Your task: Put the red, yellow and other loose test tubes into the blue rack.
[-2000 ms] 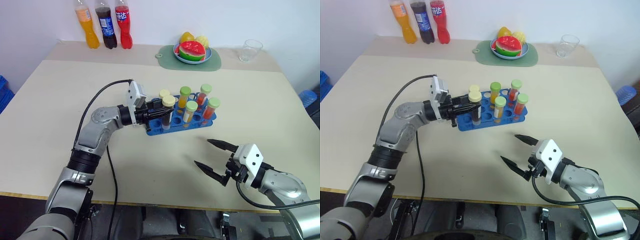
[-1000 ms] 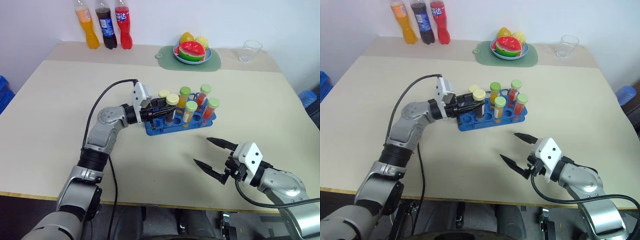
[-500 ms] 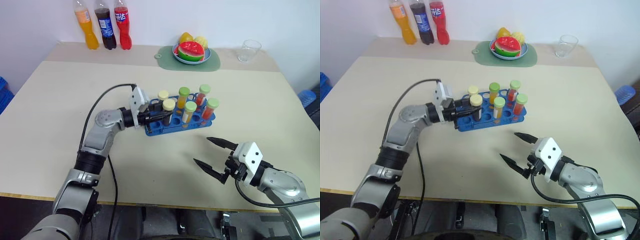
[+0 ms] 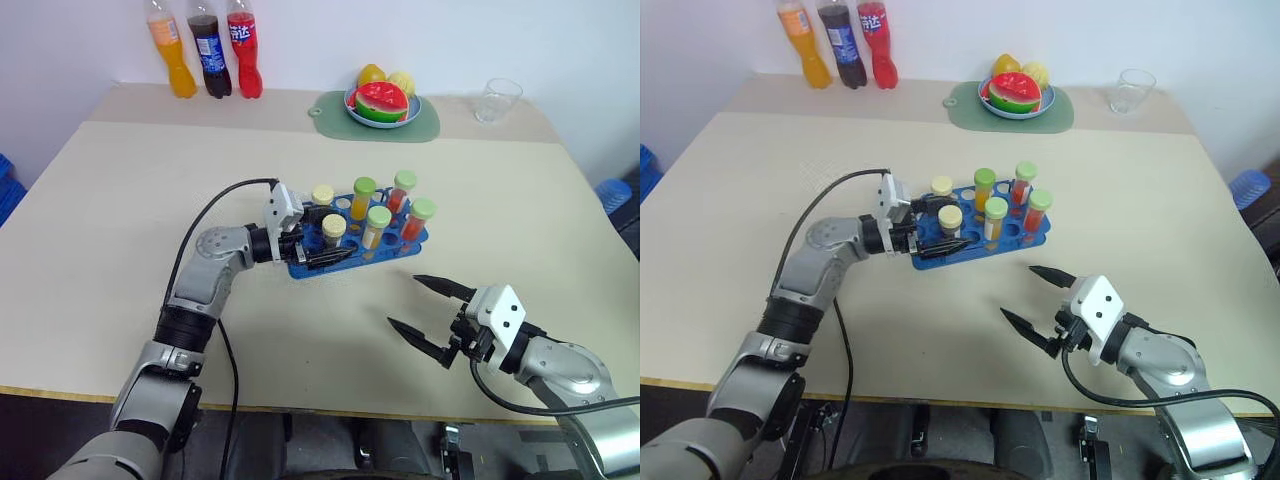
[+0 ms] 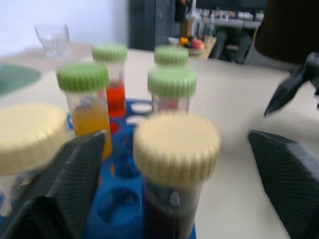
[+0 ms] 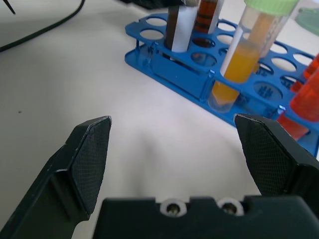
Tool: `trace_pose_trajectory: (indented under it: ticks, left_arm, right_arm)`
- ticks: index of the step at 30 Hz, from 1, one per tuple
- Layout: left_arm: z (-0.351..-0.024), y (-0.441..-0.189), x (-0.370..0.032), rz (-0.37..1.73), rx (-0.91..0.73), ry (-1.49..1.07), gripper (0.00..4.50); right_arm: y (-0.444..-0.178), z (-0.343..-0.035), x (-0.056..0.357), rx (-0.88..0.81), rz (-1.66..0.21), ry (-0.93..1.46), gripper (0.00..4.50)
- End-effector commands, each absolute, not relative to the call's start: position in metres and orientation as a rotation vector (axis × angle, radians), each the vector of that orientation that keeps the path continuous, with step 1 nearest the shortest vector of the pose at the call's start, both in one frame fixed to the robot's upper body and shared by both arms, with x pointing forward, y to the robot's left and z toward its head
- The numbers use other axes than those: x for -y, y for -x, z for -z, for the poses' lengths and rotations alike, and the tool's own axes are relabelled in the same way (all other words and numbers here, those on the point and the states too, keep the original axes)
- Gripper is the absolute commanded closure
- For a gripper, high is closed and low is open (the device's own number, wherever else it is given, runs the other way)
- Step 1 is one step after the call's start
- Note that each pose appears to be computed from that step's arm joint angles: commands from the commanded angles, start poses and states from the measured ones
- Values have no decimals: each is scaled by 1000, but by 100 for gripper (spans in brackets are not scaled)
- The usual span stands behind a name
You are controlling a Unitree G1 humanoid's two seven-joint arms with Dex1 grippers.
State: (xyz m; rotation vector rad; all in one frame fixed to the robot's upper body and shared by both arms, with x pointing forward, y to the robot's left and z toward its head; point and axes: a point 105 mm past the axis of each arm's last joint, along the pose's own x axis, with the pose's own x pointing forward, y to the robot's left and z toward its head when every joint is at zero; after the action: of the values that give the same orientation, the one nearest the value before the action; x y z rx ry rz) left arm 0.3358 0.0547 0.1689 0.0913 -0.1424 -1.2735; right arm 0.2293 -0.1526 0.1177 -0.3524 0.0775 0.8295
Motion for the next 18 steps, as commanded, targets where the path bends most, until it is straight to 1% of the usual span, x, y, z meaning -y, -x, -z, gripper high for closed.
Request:
trace_pose_trajectory:
  ticks: [1, 4, 5, 7, 8, 11, 15, 18]
  left_arm:
    - [-190, -330, -69, 1209, 235, -158, 6]
    - [-190, -326, -83, 1169, 231, -168, 6]
    - [-188, -325, -92, 1151, 222, -139, 6]
    - [-185, -325, -115, 1069, 265, -148, 6]
    - [-180, -323, -124, 1052, 250, -163, 6]
    - [-165, -312, -154, 1017, 167, -178, 6]
    - [-151, -296, -183, 972, 91, -178, 6]
    - [-144, -283, -192, 966, 48, -155, 6]
  right_arm:
    - [-236, -127, 160, -49, -767, 348, 13]
    - [-241, -127, 168, -37, -707, 346, 13]
    - [-243, -127, 173, -38, -680, 337, 13]
    - [-244, -125, 185, -43, -623, 331, 13]
    - [-243, -124, 189, -49, -607, 327, 13]
    - [-234, -120, 208, -74, -544, 309, 13]
    - [-218, -113, 227, -115, -489, 293, 13]
    - [-207, -110, 237, -135, -461, 282, 13]
